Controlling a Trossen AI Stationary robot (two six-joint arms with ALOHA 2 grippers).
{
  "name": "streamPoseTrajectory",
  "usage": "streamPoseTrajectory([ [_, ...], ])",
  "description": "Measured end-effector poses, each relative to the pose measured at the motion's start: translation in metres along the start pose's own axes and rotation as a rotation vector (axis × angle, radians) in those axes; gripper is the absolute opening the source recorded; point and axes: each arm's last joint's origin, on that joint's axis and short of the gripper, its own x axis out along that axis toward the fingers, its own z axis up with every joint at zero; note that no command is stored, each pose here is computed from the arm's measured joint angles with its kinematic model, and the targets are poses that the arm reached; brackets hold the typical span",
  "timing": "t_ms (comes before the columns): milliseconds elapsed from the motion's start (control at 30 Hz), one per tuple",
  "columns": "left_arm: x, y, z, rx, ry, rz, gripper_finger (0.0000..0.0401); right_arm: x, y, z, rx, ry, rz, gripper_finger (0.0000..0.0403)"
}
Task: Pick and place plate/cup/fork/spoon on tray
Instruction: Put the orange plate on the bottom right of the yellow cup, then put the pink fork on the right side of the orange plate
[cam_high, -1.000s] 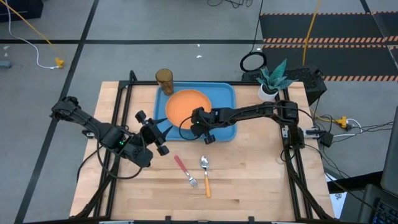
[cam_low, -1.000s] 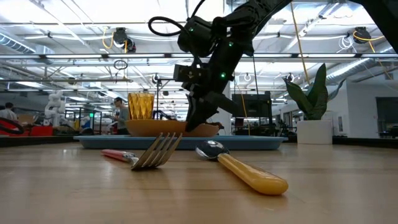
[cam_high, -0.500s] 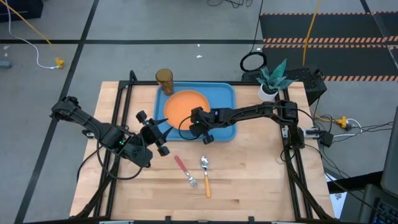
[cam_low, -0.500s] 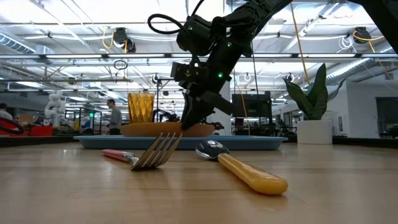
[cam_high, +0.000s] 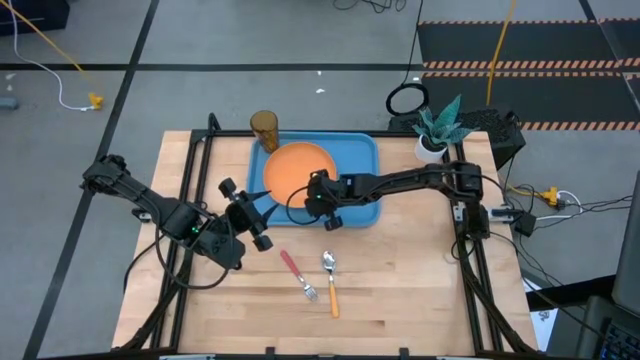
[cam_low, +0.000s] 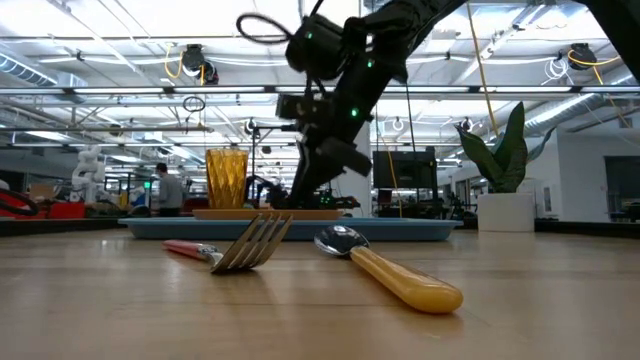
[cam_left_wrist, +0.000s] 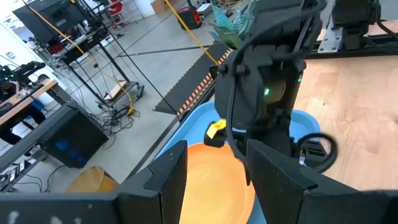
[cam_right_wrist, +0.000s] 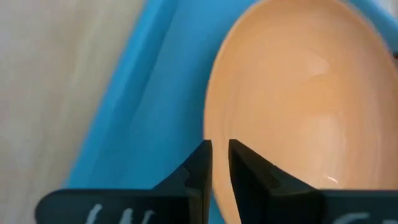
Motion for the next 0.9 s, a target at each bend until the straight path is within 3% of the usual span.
streamPoseTrajectory([
  [267, -0.002, -0.006, 0.008, 0.003, -0.029, -0.106, 0.017, -0.048, 0.015, 0.019, 0.091, -0.055, 0.019, 0.0071],
  [467, -0.006, -0.018, 0.014, 0.023, -0.065, -0.226, 0.017, -0.097, 0.048, 0.027, 0.176, -0.104, 0.082, 0.0079],
  [667, -0.017, -0.03, 0.022, 0.004, -0.133, -0.384, 0.017, -0.139, 0.093, 0.015, 0.205, -0.194, 0.098, 0.0079],
  [900, -0.019, -0.062, 0.025, 0.122, -0.224, -0.5, 0.017, -0.161, 0.129, -0.019, 0.179, -0.306, 0.057, 0.0079],
])
